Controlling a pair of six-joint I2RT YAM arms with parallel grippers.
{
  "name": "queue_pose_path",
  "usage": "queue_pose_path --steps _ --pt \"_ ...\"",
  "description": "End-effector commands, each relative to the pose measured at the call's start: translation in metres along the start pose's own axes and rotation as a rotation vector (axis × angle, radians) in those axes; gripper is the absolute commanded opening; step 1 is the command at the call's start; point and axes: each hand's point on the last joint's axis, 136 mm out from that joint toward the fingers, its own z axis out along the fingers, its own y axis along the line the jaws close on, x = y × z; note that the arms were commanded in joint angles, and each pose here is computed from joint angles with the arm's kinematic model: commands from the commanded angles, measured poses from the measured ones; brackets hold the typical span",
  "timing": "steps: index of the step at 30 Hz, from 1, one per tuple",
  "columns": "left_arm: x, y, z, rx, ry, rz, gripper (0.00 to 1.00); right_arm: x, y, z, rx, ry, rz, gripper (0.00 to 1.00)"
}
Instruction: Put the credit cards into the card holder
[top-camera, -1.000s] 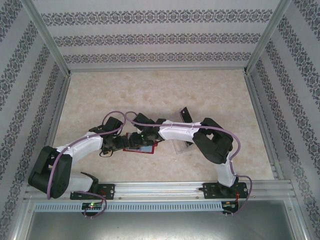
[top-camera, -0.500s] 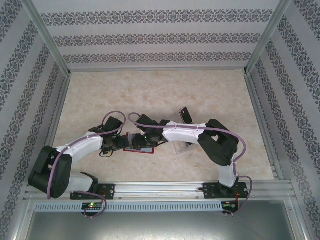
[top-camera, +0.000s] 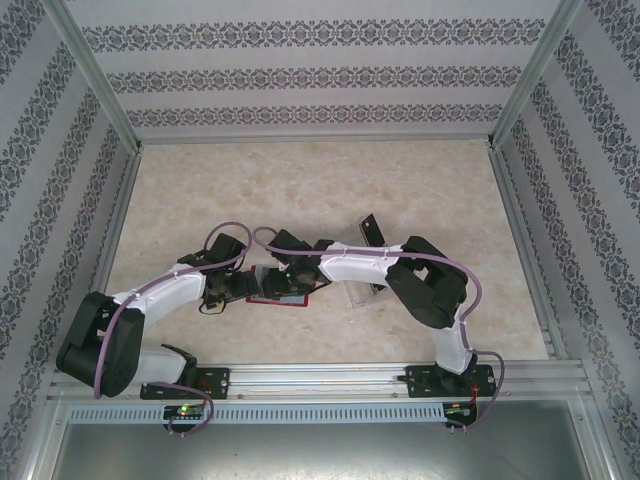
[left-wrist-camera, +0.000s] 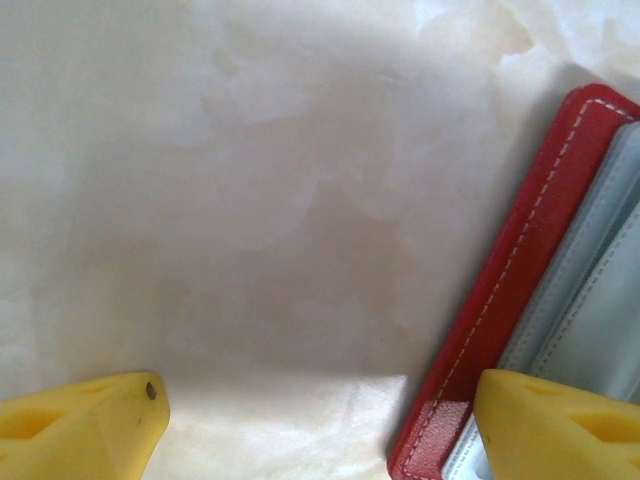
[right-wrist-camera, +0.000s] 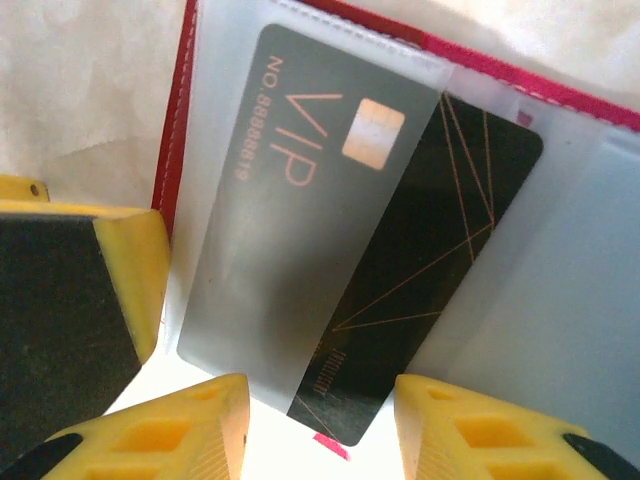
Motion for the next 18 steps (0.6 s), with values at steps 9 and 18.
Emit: queue_pose_path --steps 9,18 --pt "0.023 -0.002 0.018 0.037 0.086 -0.005 0.84 -0.004 0.015 0.005 -0.019 0.007 -0.033 0.44" --pt "-0.002 0.014 -0.019 -0.052 -0.073 -0.048 0.86 -0.001 0.004 -0.004 0.0 -0.009 -0.017 0.44"
